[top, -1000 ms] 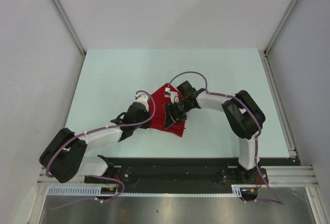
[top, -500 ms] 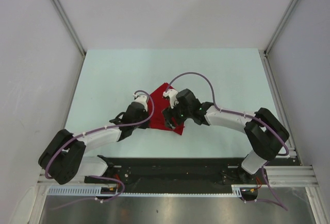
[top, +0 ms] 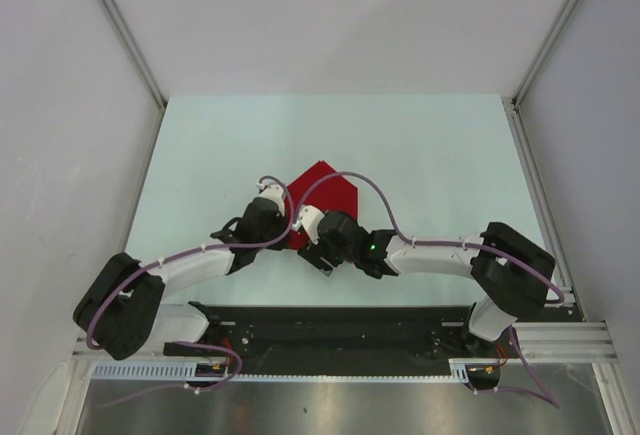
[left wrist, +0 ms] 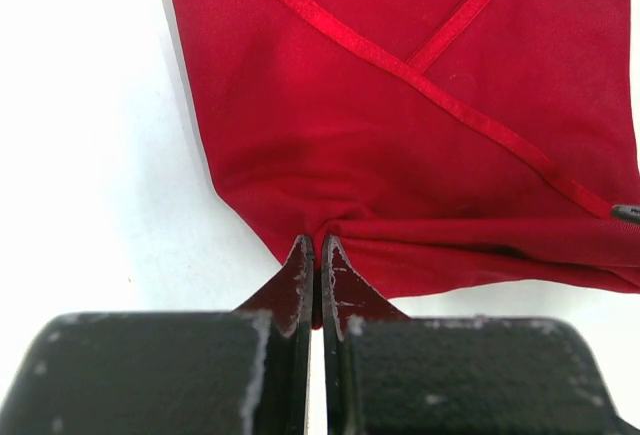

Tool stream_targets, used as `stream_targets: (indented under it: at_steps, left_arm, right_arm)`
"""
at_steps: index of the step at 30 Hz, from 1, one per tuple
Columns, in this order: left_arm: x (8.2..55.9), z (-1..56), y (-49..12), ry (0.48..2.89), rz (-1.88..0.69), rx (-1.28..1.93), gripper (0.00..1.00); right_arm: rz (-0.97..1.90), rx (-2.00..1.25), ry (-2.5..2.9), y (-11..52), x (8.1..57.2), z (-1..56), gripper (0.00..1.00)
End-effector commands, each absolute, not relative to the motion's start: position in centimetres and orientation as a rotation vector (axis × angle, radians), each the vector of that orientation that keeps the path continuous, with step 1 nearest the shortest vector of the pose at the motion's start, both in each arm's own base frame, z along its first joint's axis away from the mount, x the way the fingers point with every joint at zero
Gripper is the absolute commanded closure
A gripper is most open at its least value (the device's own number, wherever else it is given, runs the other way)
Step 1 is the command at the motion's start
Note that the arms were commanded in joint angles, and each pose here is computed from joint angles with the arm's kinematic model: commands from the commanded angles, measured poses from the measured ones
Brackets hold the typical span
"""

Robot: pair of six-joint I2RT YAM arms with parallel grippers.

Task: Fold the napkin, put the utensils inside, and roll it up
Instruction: Roll the napkin with the utensil

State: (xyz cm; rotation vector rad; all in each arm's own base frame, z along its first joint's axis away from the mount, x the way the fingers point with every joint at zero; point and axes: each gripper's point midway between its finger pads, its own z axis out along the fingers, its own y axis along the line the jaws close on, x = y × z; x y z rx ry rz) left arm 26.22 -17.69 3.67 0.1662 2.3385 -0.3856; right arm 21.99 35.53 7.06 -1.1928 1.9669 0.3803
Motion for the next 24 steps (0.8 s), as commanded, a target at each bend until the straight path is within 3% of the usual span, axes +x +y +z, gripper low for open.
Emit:
stream_targets:
  at_steps: [1,12,21,22,24]
  left_arm:
    - [26.4,4.2,-17.8,2.336,-0.404,0.150,1.00]
    - [26.6,4.3,-17.7,2.337,-0.405,0.146,1.00]
    - [26.8,4.5,-17.4,2.333,-0.404,0.136,1.00]
    - [26.8,4.6,-17.4,2.330,-0.405,0.134,1.00]
    - [26.9,4.9,-17.5,2.323,-0.411,0.133,1.00]
  right_arm:
    - [0.224,-1.207,1.877,35.6,22.5,6.7,0.23]
    - [0.163,-1.231,1.897,35.0,22.5,4.4,0.34]
    - [0.167,-1.251,1.971,33.8,22.6,2.6,0.73]
    - [0.201,-1.269,1.982,34.0,22.2,2.4,0.81]
    - [0.234,-1.286,2.015,34.0,21.8,1.9,0.83]
